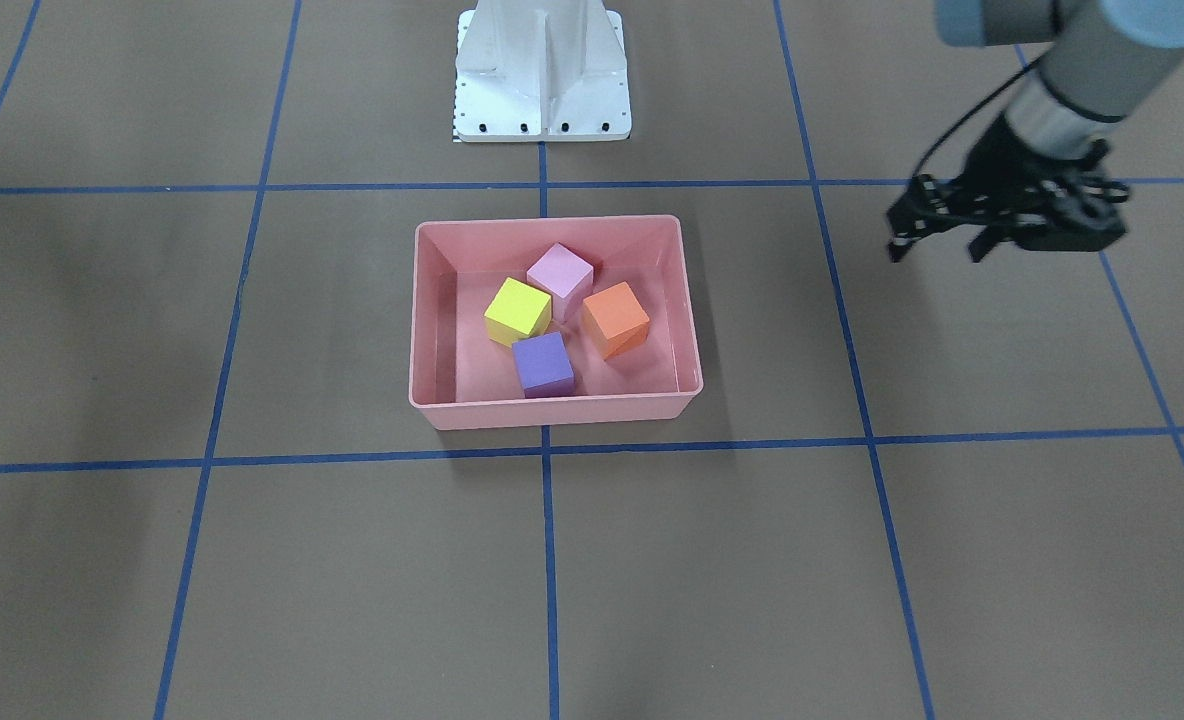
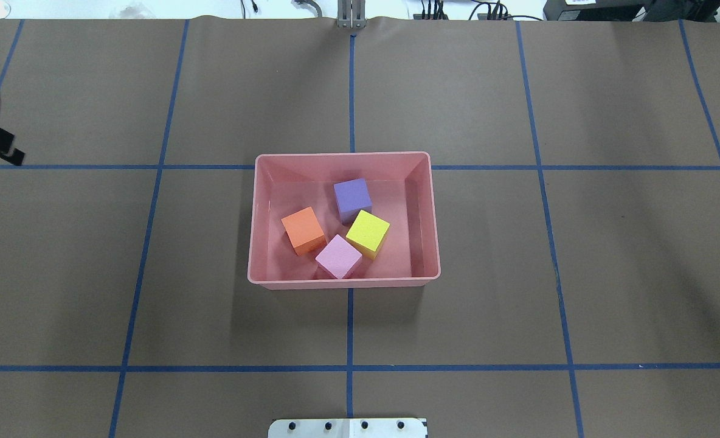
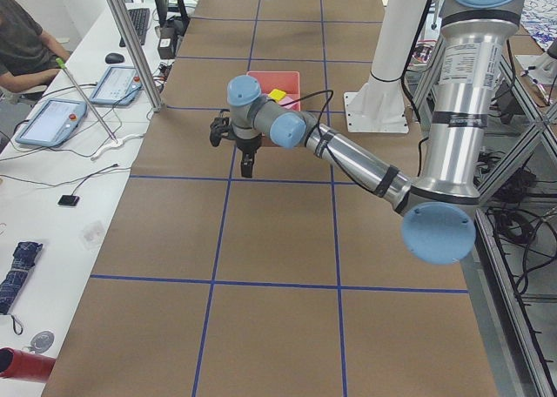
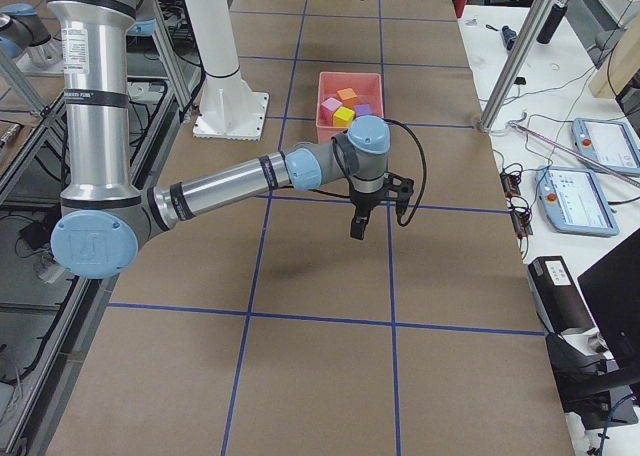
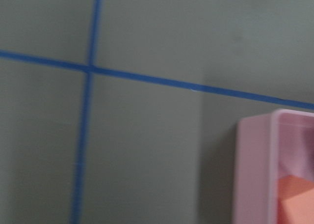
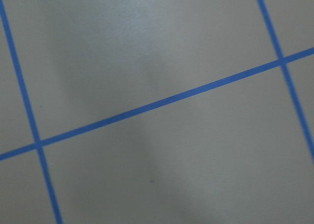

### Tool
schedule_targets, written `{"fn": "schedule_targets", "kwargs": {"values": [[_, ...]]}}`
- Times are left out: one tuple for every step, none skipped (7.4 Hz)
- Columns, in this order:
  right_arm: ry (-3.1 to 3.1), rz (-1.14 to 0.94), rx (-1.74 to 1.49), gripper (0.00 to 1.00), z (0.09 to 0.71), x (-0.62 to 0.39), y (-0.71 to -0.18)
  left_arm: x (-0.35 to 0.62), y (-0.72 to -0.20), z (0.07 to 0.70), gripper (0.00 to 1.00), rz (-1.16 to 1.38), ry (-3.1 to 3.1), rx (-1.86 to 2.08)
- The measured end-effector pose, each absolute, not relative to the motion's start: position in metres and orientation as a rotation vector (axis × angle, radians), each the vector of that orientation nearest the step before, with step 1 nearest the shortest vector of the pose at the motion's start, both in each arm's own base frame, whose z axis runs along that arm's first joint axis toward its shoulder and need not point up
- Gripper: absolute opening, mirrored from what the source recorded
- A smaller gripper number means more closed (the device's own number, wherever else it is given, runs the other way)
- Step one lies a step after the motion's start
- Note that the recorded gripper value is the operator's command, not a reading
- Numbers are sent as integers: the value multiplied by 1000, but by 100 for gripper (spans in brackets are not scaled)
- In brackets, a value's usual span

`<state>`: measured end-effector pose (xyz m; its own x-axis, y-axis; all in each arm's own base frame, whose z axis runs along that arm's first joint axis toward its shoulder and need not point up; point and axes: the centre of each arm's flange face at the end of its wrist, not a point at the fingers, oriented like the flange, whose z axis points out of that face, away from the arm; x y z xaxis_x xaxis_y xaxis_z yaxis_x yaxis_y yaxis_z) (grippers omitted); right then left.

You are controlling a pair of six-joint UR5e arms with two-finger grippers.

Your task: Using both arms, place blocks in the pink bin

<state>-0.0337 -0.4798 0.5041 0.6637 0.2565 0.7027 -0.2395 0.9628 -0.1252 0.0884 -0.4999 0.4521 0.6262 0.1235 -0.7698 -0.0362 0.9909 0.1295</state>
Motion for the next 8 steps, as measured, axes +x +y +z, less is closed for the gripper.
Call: {"fn": "schedule_targets", "kwargs": {"values": [[-803,232,-2,100,522,-11,-473,33,-510,508,100,145,871,135],[-800,177,14,100,538,2,-468,-4,-513,548,100,176,854,153],[-796,149,17,100,549,7,-465,-26,-513,569,100,178,842,157],[-793,138,18,100,555,9,-464,-42,-510,584,100,157,839,147],[-793,134,18,100,556,9,-464,-52,-508,594,100,135,839,137],[-794,133,17,100,556,9,-464,-58,-501,603,100,116,837,127],[-794,133,16,100,557,9,-464,-64,-493,612,100,100,834,117],[-792,134,12,100,559,9,-464,-66,-489,618,100,89,833,109]]}}
